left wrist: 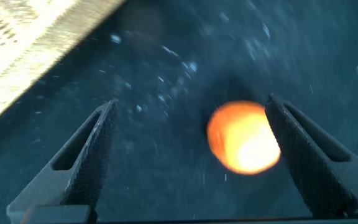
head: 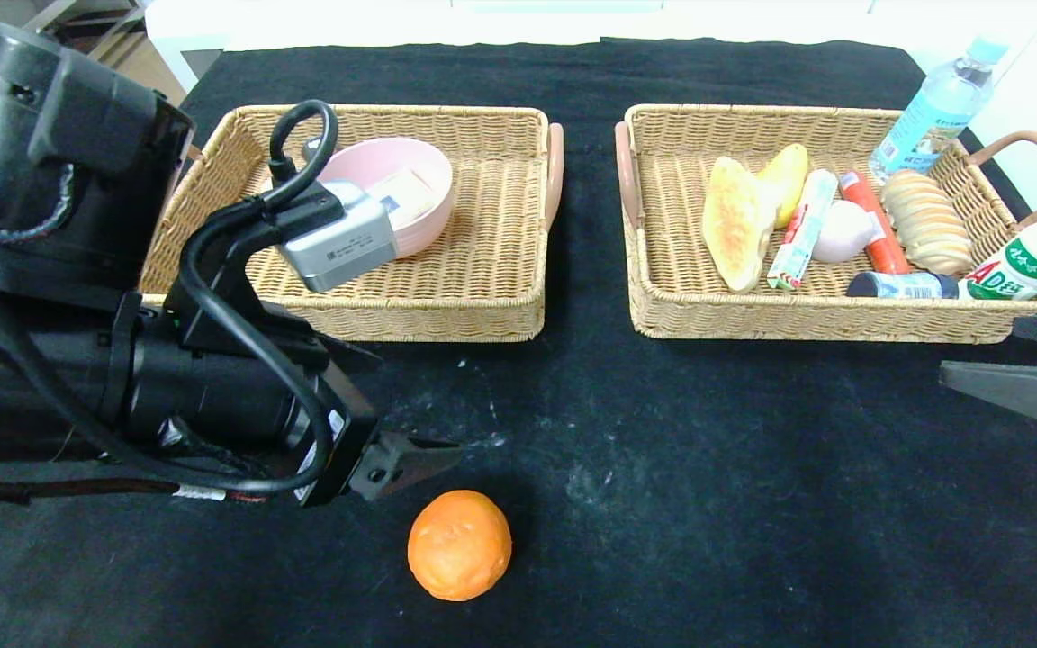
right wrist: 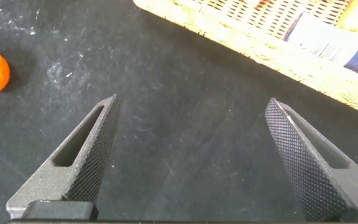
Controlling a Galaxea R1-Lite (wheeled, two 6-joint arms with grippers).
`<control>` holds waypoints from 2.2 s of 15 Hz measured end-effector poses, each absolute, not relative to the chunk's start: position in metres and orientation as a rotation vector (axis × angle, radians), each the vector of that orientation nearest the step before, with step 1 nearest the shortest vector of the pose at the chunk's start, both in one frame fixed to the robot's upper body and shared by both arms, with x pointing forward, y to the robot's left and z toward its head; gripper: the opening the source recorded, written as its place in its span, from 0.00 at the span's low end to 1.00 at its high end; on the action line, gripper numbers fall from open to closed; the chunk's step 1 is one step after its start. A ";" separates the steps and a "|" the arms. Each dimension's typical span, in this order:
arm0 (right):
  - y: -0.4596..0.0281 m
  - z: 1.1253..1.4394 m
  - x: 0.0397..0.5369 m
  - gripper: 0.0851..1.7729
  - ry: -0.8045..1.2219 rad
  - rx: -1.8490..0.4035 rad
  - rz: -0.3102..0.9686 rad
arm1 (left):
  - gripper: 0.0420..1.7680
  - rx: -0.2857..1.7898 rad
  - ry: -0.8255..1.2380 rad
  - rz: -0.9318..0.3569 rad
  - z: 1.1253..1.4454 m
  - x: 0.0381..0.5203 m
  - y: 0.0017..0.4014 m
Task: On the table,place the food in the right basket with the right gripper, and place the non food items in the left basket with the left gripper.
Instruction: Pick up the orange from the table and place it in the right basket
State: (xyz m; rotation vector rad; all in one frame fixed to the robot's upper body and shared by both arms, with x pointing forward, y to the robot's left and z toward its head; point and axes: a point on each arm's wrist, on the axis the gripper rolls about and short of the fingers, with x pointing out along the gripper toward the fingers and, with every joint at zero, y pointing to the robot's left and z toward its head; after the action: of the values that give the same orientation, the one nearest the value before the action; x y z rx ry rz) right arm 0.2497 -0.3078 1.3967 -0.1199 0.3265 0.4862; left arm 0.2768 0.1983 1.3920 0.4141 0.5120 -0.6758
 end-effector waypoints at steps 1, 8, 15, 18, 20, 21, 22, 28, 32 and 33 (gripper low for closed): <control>-0.308 1.397 0.250 0.96 0.326 -0.120 0.486 | 0.97 0.433 0.513 -0.712 1.389 0.273 0.200; -0.308 1.397 0.250 0.96 0.327 -0.120 0.486 | 0.97 0.515 0.444 -0.850 1.360 0.264 0.201; -0.308 1.396 0.251 0.96 0.330 -0.120 0.487 | 0.97 0.614 0.463 -0.941 1.337 0.248 0.194; -0.308 1.396 0.251 0.96 0.332 -0.119 0.486 | 0.97 0.647 0.468 -0.949 1.333 0.245 0.192; -0.308 1.396 0.251 0.96 0.332 -0.119 0.487 | 0.97 0.670 0.472 -0.922 1.332 0.246 0.190; -0.308 1.396 0.251 0.96 0.332 -0.119 0.486 | 0.97 0.675 0.474 -0.916 1.331 0.247 0.190; -0.308 1.396 0.251 0.96 0.332 -0.119 0.487 | 0.97 0.676 0.475 -0.914 1.331 0.248 0.189; -0.308 1.395 0.251 0.96 0.333 -0.119 0.487 | 0.97 0.709 0.502 -0.887 1.325 0.251 0.182; -0.308 1.396 0.251 0.96 0.330 -0.119 0.487 | 0.97 0.709 0.473 -0.862 1.322 0.260 0.174; -0.308 1.396 0.251 0.96 0.331 -0.119 0.487 | 0.97 0.710 0.477 -0.861 1.320 0.262 0.172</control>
State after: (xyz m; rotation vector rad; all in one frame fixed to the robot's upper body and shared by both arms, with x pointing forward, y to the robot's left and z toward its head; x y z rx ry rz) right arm 0.2510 -0.3076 1.3959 -0.1194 0.3307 0.4870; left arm 0.2615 0.1723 1.3200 0.7100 0.4769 -0.8606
